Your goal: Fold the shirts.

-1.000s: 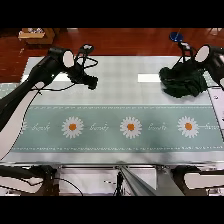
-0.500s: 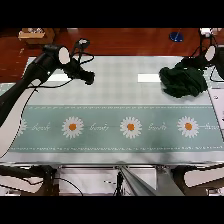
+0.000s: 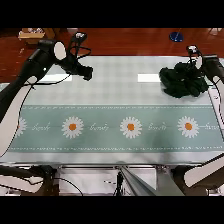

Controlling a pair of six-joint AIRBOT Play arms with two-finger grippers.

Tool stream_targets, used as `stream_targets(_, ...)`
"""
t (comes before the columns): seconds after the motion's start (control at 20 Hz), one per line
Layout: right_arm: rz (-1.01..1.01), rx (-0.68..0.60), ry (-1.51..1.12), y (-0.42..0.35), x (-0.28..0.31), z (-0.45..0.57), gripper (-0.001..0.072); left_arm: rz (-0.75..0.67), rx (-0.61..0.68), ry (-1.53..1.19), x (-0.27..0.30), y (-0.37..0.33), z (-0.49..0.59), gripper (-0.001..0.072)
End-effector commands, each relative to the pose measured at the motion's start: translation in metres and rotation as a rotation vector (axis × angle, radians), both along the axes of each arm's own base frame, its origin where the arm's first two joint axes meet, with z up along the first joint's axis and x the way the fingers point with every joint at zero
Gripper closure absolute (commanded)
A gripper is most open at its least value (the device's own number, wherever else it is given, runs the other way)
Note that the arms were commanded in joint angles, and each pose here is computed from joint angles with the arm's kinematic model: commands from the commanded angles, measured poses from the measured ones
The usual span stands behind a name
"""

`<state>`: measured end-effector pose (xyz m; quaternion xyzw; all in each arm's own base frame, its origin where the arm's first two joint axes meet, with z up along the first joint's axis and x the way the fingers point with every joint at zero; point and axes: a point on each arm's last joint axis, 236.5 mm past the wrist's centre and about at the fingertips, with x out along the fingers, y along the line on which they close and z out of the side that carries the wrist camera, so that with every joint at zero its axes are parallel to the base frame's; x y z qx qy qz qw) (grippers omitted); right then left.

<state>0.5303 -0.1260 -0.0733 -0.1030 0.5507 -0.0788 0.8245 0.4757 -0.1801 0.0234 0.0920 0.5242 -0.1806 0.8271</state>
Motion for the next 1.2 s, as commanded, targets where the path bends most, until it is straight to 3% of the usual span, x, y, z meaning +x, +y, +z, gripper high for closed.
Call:
stream_targets(0.0, 0.012, -0.056, 0.058, -0.011, -0.009, -0.008, 0.0686, 0.001, -0.003, -0.006, 0.001, 0.000, 0.003, 0.0023)
stream_targets(0.15, 0.034, -0.115, -0.020, -0.018, -0.005, 0.043, 0.0683, 0.001, -0.015, -0.043, -0.001, 0.001, 0.023, 0.0023)
stream_targets(0.35, 0.000, -0.092, -0.370, -0.007, 0.000, 0.192, 0.0684, 0.001, -0.057, -0.167, -0.008, 0.003, 0.090, 0.0023)
stream_targets(0.7, 0.128, 0.254, -0.787, 0.108, -0.085, 0.392, 0.0683, -0.006, -0.153, -0.450, -0.060, 0.020, 0.258, 0.0023)
stream_targets(1.0, 0.401, 0.577, -0.683, 0.239, -0.171, 0.417, 0.0682, -0.019, -0.137, -0.419, -0.142, 0.047, 0.292, 0.0024)
stream_targets(1.15, 0.528, 0.605, -0.508, 0.289, -0.190, 0.383, 0.0682, -0.026, -0.105, -0.335, -0.168, 0.056, 0.281, 0.0024)
